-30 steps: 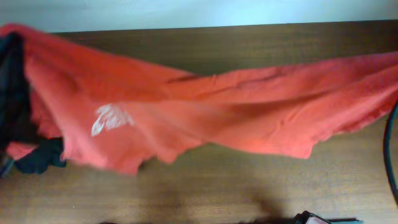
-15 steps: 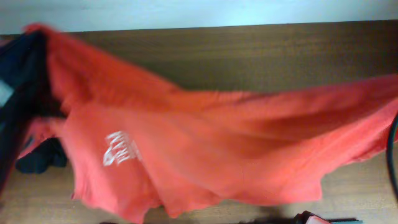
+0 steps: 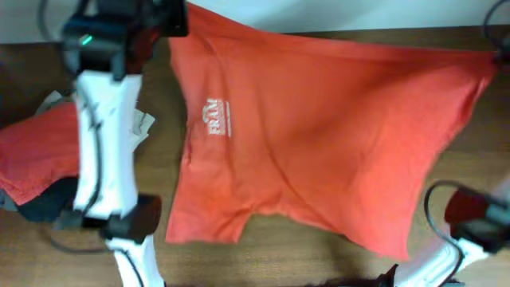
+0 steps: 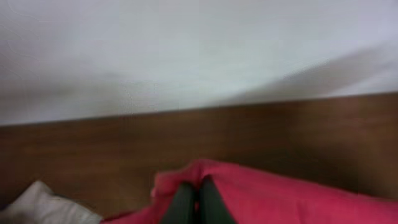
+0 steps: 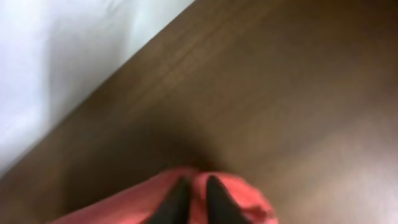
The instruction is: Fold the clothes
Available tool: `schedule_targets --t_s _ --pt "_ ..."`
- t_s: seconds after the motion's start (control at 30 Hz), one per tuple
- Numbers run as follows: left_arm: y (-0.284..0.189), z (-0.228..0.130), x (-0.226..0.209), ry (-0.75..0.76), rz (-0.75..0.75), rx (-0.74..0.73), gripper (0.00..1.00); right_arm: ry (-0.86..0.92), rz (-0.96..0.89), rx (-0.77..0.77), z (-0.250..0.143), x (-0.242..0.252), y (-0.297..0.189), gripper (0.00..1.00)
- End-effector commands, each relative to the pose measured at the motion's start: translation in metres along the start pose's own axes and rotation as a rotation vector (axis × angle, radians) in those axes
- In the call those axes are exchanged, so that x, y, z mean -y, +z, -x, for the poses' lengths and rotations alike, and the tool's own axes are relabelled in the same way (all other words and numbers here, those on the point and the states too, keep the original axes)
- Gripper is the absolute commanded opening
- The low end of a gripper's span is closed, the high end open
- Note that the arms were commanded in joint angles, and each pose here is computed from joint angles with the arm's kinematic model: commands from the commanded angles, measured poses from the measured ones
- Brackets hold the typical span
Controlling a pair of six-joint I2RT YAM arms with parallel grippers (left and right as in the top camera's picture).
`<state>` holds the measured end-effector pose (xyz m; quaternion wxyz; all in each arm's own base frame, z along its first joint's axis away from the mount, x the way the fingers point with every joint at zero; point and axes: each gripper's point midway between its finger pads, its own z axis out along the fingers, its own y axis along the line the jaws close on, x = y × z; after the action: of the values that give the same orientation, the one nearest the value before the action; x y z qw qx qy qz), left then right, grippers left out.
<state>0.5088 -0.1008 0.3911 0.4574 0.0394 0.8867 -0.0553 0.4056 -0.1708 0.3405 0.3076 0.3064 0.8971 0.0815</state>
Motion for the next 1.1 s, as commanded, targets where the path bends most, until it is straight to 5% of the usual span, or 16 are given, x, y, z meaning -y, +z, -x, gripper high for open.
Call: schedule_targets --t_s 0.0,0.03,0.07,0.17,0.43,0.63,0.8,0.87,0.93,1.07 --pt "0.081 -0.019 -0.008 0.020 0.037 -0.050 0.06 -0.072 0.025 -0.050 0.008 -0.015 0.071 0.44" --pt "0.101 -0.022 -0.008 0.038 0.036 -0.046 0.16 -0.079 0.029 -0.051 0.012 -0.016 0.088 0.61" --pt "0.118 -0.026 -0.010 0.048 0.046 -0.046 0.51 -0.083 0.033 -0.049 0.015 -0.017 0.101 0.66" --pt "0.147 -0.038 -0.027 0.047 0.131 -0.065 0.99 -0.094 0.034 -0.051 0.019 -0.015 0.123 0.75" --pt "0.118 -0.043 -0.061 0.019 0.182 -0.121 0.99 -0.126 0.020 -0.110 -0.002 -0.011 0.089 0.75" --pt "0.082 -0.090 -0.055 0.065 0.172 -0.342 0.95 -0.166 0.006 -0.303 -0.055 -0.022 0.076 0.74" --pt "0.067 -0.142 -0.046 0.092 0.151 -0.572 0.55 -0.237 0.021 -0.433 -0.097 -0.052 0.091 0.71" --pt "0.064 -0.155 -0.044 0.100 0.148 -0.631 0.51 -0.268 0.026 -0.477 -0.112 -0.063 0.097 0.71" --pt "0.059 -0.162 -0.043 0.105 0.147 -0.664 0.29 -0.326 0.040 -0.511 -0.127 -0.076 0.100 0.67" --pt "0.040 -0.147 -0.029 0.110 0.100 -0.613 0.25 -0.445 0.081 -0.505 -0.145 -0.109 0.088 0.67"
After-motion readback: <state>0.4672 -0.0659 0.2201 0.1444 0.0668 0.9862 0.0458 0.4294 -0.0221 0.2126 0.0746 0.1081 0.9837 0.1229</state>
